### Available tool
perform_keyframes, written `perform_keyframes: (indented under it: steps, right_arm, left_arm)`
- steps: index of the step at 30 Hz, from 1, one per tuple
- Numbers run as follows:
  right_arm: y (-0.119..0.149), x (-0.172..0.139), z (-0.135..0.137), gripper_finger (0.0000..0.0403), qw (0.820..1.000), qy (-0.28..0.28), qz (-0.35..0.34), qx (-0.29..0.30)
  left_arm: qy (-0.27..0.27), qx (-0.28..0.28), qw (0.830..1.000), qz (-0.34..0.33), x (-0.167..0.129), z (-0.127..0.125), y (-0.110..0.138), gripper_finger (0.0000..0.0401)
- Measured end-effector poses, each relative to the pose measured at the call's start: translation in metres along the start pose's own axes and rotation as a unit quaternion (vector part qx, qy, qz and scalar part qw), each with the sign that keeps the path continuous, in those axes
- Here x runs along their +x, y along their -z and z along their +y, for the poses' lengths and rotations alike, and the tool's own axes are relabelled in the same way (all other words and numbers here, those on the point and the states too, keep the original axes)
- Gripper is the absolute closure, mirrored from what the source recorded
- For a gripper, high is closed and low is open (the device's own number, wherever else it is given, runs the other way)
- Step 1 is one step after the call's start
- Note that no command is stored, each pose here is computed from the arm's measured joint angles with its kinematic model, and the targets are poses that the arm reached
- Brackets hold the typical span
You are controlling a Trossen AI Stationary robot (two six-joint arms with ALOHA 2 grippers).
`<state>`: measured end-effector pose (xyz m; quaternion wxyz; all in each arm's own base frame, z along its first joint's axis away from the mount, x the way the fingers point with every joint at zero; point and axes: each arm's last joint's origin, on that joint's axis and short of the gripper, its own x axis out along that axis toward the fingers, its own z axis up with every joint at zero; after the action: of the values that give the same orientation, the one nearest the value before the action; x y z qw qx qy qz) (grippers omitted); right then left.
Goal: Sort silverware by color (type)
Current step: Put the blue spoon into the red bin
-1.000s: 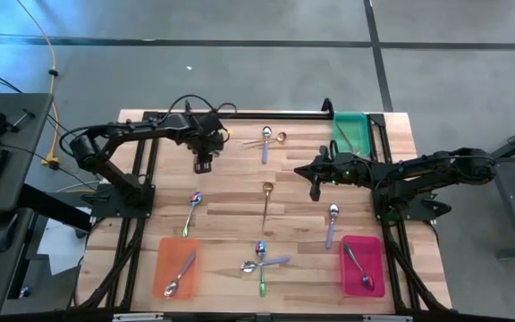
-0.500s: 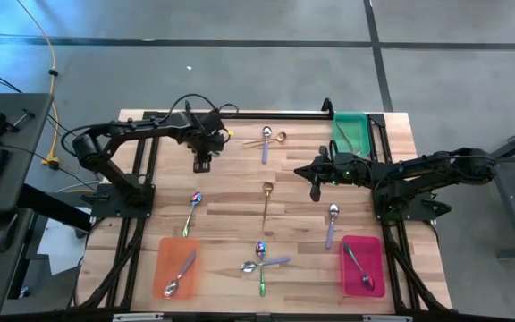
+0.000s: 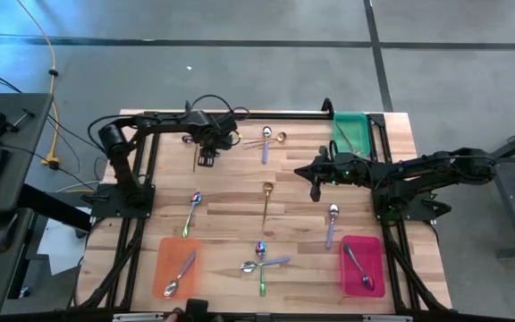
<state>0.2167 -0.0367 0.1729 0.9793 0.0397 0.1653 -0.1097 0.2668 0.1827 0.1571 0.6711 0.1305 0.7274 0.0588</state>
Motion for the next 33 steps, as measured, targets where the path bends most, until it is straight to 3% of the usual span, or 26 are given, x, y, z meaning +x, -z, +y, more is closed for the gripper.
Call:
perform_keyframes:
  steps: [5,11,21,25,33]
  right_arm:
    - [0.003,0.000,0.000,0.0403,1.000,0.001,0.014,-0.001]
    - [0.005,0.000,0.000,0.0403,1.000,0.001,0.024,-0.001]
    - [0.005,0.000,0.000,0.0403,1.000,0.002,0.026,0.002]
    - [0.005,0.000,0.000,0.0403,1.000,0.002,0.025,0.003]
    - [0.005,0.000,0.000,0.0403,1.000,0.002,0.024,-0.002]
  left_arm:
    - [0.045,0.035,0.998,0.039,0.018,-0.002,-0.007,0.0245]
    - [0.056,0.048,0.996,0.058,0.028,-0.003,-0.008,0.0249]
    - [0.091,0.036,0.994,0.038,0.030,-0.001,-0.005,0.0346]
    - [0.085,0.049,0.994,0.042,0.029,-0.001,-0.004,0.0380]
    - [0.047,0.028,0.999,0.007,-0.002,0.004,-0.001,0.0381]
